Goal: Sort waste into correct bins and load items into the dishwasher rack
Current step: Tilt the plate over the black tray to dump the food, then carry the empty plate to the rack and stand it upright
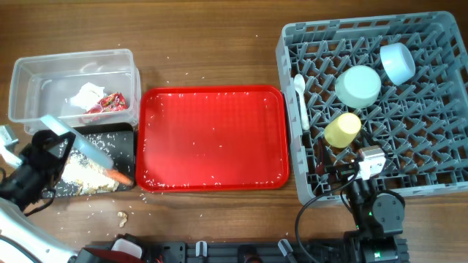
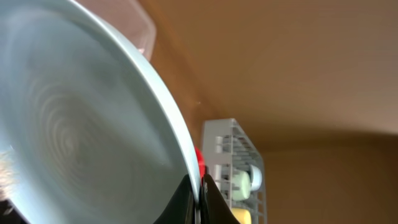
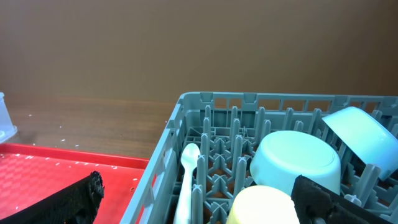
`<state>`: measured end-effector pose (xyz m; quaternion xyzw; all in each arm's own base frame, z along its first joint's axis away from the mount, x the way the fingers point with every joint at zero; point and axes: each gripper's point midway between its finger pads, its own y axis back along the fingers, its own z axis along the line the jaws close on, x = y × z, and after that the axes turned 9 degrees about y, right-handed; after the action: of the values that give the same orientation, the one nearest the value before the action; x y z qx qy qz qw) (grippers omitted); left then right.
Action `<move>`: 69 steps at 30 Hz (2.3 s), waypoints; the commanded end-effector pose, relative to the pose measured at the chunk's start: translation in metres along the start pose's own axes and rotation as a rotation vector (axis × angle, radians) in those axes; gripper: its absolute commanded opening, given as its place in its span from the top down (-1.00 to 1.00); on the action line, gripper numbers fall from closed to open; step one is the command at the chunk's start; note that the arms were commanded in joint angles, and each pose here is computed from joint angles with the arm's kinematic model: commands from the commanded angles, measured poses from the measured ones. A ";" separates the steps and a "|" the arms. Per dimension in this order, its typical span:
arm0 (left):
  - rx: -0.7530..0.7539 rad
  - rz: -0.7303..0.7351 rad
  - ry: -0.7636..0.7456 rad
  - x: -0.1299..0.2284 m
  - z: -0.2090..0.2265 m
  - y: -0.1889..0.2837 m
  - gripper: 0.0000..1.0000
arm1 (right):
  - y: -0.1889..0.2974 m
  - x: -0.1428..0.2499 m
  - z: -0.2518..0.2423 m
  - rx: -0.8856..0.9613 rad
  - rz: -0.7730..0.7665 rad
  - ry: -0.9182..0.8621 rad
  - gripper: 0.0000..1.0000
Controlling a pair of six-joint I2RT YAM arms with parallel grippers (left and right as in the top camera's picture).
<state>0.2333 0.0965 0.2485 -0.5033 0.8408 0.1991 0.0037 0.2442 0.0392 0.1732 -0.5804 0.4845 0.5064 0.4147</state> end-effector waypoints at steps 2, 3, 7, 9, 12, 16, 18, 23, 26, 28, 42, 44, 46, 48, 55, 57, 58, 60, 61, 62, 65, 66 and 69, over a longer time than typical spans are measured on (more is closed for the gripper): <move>0.157 -0.038 -0.150 0.004 -0.030 0.005 0.92 | 0.000 -0.002 0.001 -0.006 -0.012 0.013 -0.99; 0.157 -0.037 -0.155 0.005 -0.030 0.005 0.92 | 0.000 -0.002 0.001 -0.006 -0.012 0.013 -0.99; 0.158 -0.035 -0.171 0.008 -0.032 0.005 0.92 | 0.000 -0.002 0.001 -0.006 -0.012 0.013 -0.99; 0.157 -0.037 -0.178 0.008 -0.033 0.006 0.92 | 0.000 -0.002 0.001 -0.006 -0.012 0.013 -1.00; 0.167 -0.009 -0.193 0.014 -0.037 0.001 0.92 | 0.000 -0.002 0.001 -0.006 -0.012 0.013 -0.99; 0.211 0.170 -0.273 0.047 -0.056 -0.027 0.92 | 0.000 -0.002 0.001 -0.006 -0.012 0.013 -1.00; 0.238 0.290 -0.311 0.067 -0.070 -0.046 0.92 | 0.000 -0.002 0.001 -0.006 -0.012 0.013 -1.00; 0.312 0.510 -0.455 0.110 -0.124 -0.117 0.92 | 0.000 -0.002 0.001 -0.006 -0.012 0.013 -1.00; 0.320 0.458 -0.499 0.134 -0.166 -0.174 0.92 | 0.000 -0.002 0.001 -0.006 -0.012 0.013 -0.99; 0.449 0.443 -0.524 0.165 -0.206 -0.202 0.92 | 0.000 -0.002 0.001 -0.006 -0.012 0.013 -0.99; 0.482 0.492 0.170 0.308 -0.196 -0.342 0.92 | 0.000 -0.002 0.001 -0.006 -0.012 0.013 -0.99; 0.441 0.488 0.158 0.310 -0.185 -0.348 0.90 | 0.000 -0.002 0.001 -0.006 -0.012 0.013 -1.00; 0.426 0.475 0.124 0.309 -0.179 -0.351 0.37 | 0.000 -0.002 0.001 -0.006 -0.012 0.013 -0.99; 0.443 0.478 0.052 0.310 -0.180 -0.350 -0.40 | 0.000 -0.002 0.001 -0.006 -0.012 0.013 -0.99; 0.335 0.508 -0.228 0.279 -0.172 -0.319 -0.99 | 0.000 -0.002 0.001 -0.006 -0.012 0.013 -0.99; 0.309 0.487 -0.317 0.265 -0.177 -0.297 -0.99 | 0.000 -0.002 0.001 -0.006 -0.012 0.013 -1.00; 0.317 0.467 -0.385 0.256 -0.189 -0.274 -0.99 | 0.000 -0.002 0.001 -0.006 -0.012 0.013 -0.99; 0.349 0.445 -0.482 0.250 -0.205 -0.242 -0.99 | 0.000 -0.002 0.001 -0.006 -0.012 0.013 -0.99; 0.371 0.431 -0.543 0.247 -0.215 -0.217 -0.99 | 0.000 -0.002 0.001 -0.006 -0.012 0.013 -0.99; 0.386 0.407 -0.615 0.242 -0.220 -0.201 -0.99 | 0.000 -0.002 0.001 -0.006 -0.012 0.013 -0.99; 0.396 0.264 -0.843 0.210 -0.229 -0.139 -1.00 | 0.000 -0.002 0.001 -0.006 -0.012 0.013 -0.99; 0.357 0.224 -0.844 0.199 -0.225 -0.123 -1.00 | 0.000 -0.002 0.001 -0.006 -0.012 0.013 -1.00; 0.196 0.093 -0.813 0.165 -0.198 -0.077 -1.00 | 0.000 -0.002 0.001 -0.006 -0.012 0.013 -0.99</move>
<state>0.2735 -0.1915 0.3598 -0.2787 0.8671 0.2439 0.3332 0.2441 0.0397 0.1732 -0.5812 0.4835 0.5069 0.4140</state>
